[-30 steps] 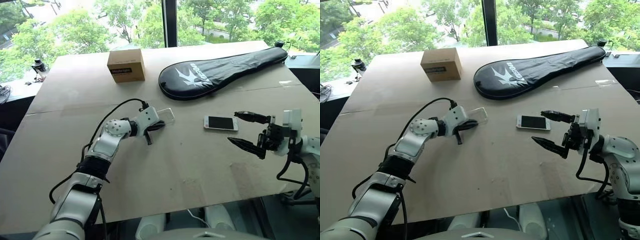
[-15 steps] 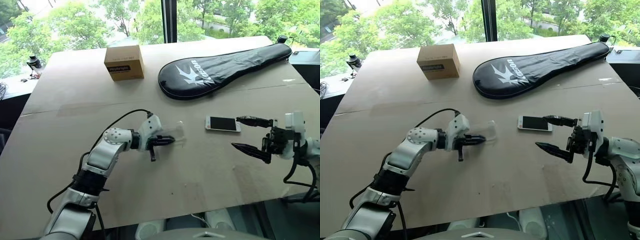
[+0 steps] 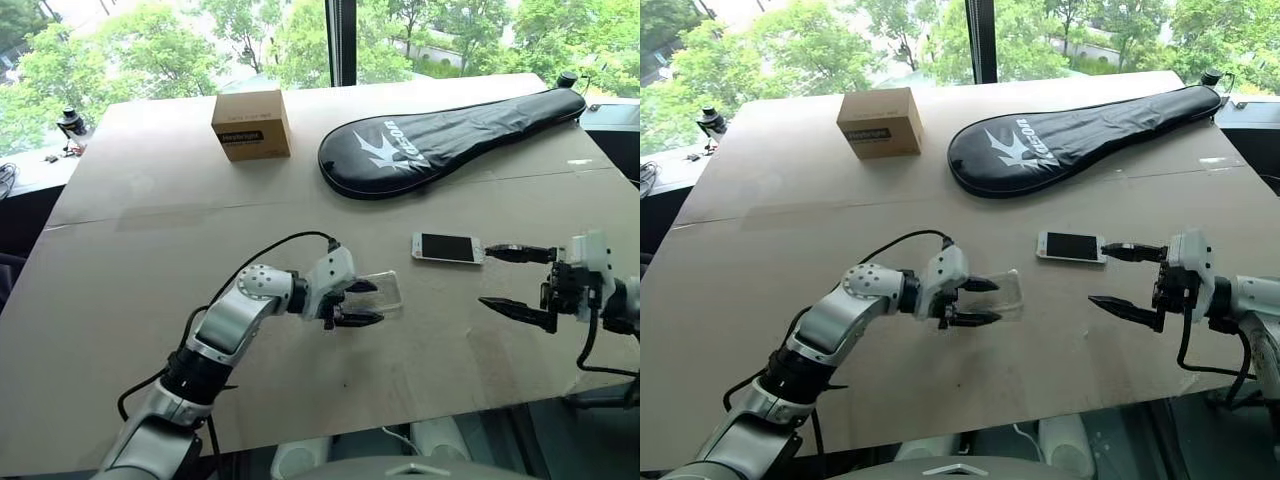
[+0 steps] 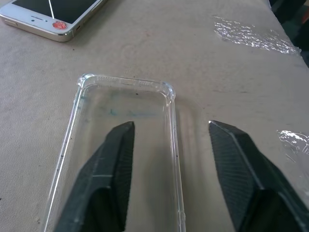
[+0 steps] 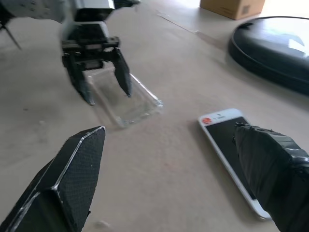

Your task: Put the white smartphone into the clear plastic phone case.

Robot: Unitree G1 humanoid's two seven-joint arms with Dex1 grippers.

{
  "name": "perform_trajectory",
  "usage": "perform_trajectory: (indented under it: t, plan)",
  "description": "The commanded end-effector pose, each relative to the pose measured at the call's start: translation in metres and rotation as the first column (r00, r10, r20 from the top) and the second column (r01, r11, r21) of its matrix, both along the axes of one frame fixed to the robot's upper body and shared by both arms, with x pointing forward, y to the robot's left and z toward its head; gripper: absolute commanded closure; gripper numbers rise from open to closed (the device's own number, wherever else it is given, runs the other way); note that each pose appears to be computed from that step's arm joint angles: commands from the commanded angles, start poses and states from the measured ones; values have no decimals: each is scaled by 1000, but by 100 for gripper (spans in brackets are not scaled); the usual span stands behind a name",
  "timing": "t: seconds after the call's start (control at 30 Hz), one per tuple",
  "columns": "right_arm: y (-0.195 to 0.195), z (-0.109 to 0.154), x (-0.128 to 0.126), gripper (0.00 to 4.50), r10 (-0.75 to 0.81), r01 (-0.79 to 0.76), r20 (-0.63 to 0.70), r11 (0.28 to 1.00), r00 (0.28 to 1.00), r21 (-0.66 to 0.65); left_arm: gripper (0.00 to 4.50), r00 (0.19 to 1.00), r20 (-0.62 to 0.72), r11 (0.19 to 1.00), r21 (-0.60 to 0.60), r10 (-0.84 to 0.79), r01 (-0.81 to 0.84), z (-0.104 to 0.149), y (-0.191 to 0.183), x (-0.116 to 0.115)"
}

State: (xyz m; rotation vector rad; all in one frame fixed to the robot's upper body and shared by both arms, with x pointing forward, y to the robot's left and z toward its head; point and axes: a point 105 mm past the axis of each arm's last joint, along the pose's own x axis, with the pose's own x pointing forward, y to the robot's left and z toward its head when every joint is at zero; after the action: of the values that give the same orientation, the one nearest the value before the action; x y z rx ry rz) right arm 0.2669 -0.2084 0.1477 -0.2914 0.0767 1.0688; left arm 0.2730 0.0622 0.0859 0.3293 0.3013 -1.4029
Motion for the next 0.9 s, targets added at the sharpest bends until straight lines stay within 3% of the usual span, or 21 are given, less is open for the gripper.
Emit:
perform_trajectory:
  t: [0.03, 0.23, 0.33, 0.53, 0.7, 0.9]
  plan:
    - [2, 8, 23, 0, -63, 63, 27, 998, 998, 16, 9, 996, 89, 1000, -31, 6, -3, 20, 6, 1]
    - [1, -6, 41, 0, 52, -56, -46, 995, 998, -85, 9, 969, 210, 990, -80, 134, -120, 55, 14, 19]
    - [-5, -6, 65, 0, 40, -42, -26, 996, 999, -78, 9, 971, 186, 988, -61, 151, -142, 65, 22, 12]
    - [-7, -38, 71, 0, 108, -126, -125, 981, 986, -149, 9, 965, 197, 985, -37, 173, -169, 83, 29, -1]
    - [-13, -47, 79, 0, 94, -122, -165, 977, 982, -174, 9, 967, 188, 984, -13, 174, -175, 84, 27, -17]
    - [-9, -50, 89, 0, 83, -113, -157, 975, 984, -190, 9, 965, 181, 980, 21, 189, -196, 84, 33, -21]
